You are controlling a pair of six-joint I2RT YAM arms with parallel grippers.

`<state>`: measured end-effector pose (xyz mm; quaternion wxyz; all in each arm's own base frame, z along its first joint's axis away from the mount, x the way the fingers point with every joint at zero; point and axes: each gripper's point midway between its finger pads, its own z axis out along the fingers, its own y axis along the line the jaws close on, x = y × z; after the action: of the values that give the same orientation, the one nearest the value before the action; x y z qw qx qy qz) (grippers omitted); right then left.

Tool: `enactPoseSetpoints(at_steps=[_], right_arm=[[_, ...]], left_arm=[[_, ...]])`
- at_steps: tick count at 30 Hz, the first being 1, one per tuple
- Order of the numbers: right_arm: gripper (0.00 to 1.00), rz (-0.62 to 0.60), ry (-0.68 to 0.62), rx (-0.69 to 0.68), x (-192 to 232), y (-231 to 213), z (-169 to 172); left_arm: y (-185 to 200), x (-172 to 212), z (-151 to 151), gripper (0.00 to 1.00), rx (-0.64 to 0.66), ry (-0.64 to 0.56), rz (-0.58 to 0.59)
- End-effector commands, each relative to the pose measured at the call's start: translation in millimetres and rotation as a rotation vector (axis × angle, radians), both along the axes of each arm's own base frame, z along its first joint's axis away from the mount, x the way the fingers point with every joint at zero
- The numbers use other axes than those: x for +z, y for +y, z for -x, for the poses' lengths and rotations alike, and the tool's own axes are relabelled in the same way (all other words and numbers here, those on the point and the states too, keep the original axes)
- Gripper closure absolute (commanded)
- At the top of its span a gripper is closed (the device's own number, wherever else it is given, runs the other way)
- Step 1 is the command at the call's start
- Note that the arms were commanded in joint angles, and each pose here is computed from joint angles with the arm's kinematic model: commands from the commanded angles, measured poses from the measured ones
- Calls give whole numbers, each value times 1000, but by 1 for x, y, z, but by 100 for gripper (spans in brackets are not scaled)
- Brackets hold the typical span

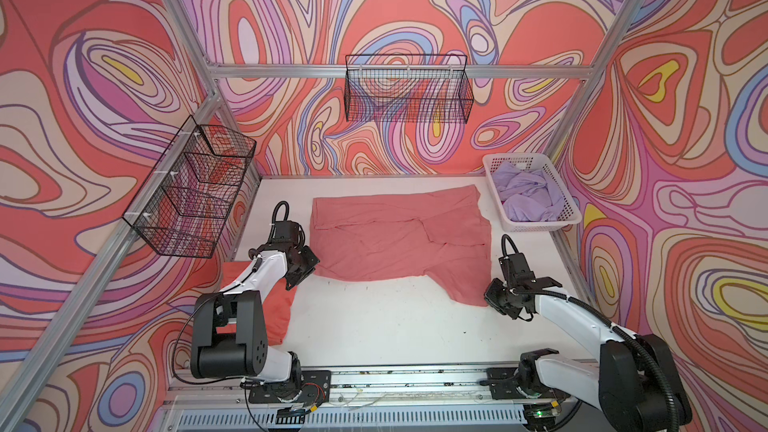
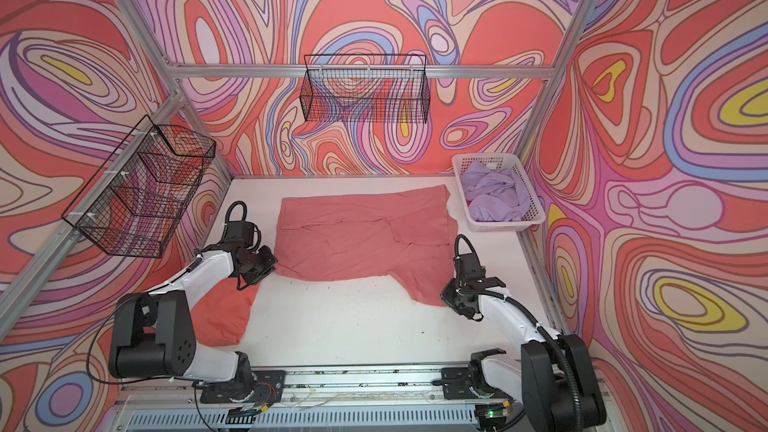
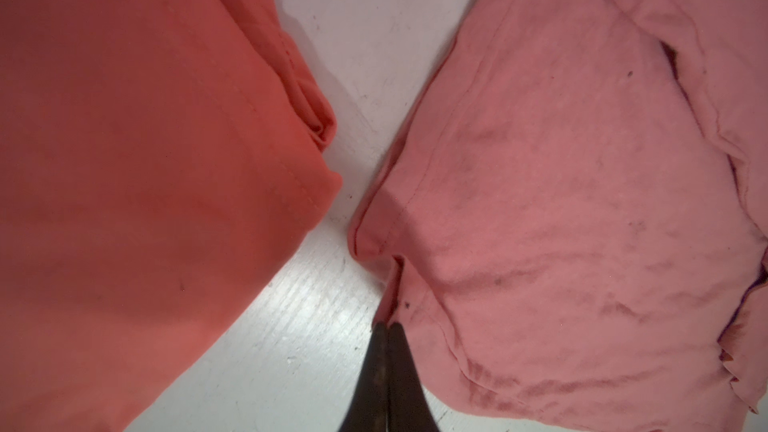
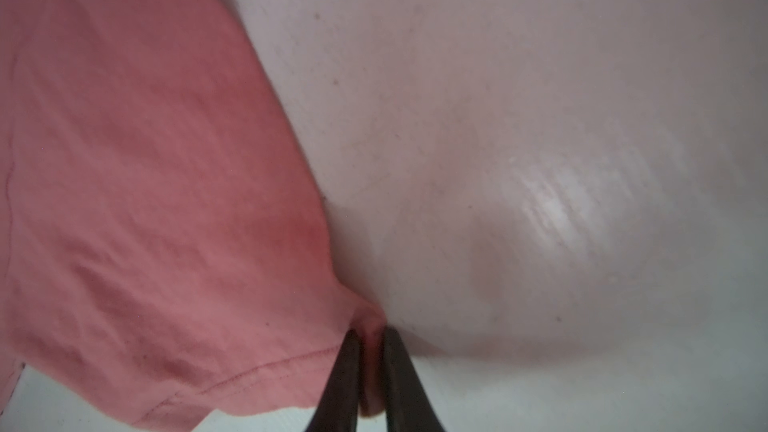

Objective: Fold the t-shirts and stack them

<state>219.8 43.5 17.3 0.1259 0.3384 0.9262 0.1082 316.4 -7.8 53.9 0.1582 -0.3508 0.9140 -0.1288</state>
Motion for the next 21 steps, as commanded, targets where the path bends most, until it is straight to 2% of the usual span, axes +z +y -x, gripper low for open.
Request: enactPoseSetpoints(at_steps=[1,3,7,14,21], right_arm=[[87,-1,61,-12,-11,-1,17],[87,-4,60,-12,-10,-1,17],[73,-16,57,-17,-4,1,19],[75,1,76,-43,-1,-5,32],[76,12,70,-29,-6,-5,24]], left_arm=[[0,1,2,100,5,1,5],[0,1,3,100,7,0,6],[0,2,3,100,7,-1,6],[0,2,5,100,6,-1,2],[-1,-1,4,100,5,4,7]])
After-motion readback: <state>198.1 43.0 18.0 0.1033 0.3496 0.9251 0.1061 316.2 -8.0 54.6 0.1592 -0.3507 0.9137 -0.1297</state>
